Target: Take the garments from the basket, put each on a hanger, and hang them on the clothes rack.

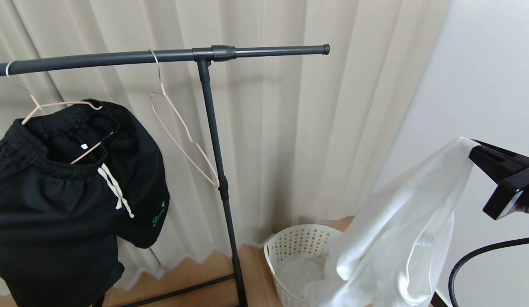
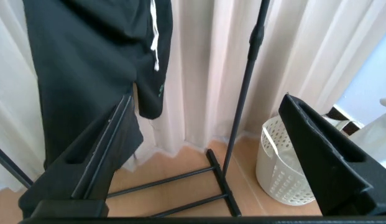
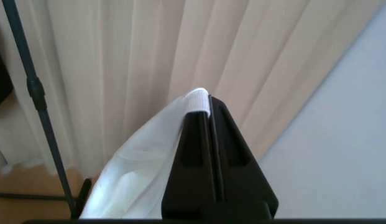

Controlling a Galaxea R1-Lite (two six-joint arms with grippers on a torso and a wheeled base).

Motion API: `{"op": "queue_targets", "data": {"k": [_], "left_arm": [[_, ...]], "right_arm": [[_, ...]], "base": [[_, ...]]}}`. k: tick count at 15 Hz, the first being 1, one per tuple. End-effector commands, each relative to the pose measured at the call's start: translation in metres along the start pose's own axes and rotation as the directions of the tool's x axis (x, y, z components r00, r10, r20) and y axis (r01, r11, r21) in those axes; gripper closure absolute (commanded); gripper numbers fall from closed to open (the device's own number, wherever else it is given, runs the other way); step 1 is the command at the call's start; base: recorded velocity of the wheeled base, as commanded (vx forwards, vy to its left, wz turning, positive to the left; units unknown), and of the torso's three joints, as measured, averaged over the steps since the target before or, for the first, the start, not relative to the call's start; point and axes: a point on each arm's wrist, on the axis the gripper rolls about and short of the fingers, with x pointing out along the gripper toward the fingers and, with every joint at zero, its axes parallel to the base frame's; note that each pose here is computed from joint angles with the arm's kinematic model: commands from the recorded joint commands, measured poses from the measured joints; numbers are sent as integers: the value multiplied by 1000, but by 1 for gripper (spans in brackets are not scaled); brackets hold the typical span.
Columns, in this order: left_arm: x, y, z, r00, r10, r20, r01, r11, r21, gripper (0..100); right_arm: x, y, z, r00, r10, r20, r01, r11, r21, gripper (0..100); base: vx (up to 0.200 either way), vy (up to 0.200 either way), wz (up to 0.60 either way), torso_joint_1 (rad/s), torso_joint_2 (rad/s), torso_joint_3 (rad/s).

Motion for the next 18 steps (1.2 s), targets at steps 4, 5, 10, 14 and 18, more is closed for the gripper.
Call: {"op": "queue_targets", "data": {"k": [4, 5, 10, 14, 18], "left_arm": [[0, 0, 0, 1000, 0, -1, 0, 1000, 0, 0], [0, 0, 0, 1000, 0, -1, 0, 1000, 0, 0], [0, 0, 0, 1000, 0, -1, 0, 1000, 0, 0], [0, 0, 0, 1000, 0, -1, 0, 1000, 0, 0], [0, 0, 0, 1000, 0, -1, 0, 1000, 2, 0]], "right_arm": [[1, 0, 0, 1000, 1, -2, -1, 1000, -1, 100], [1, 0, 0, 1000, 1, -2, -1, 1000, -1, 100], [0, 0, -1, 1000, 1, -2, -1, 1000, -3, 100], [0, 0, -1, 1000, 0, 0, 0, 1000, -2, 100], [0, 0, -1, 1000, 0, 1, 0, 1000, -2, 100]], "base": [[0, 0, 0, 213, -564, -348], [0, 0, 0, 237, -583, -349], [0, 0, 0, 215, -514, -301], [0, 0, 0, 170, -381, -217], [0, 0, 0, 162, -355, -205]]}}
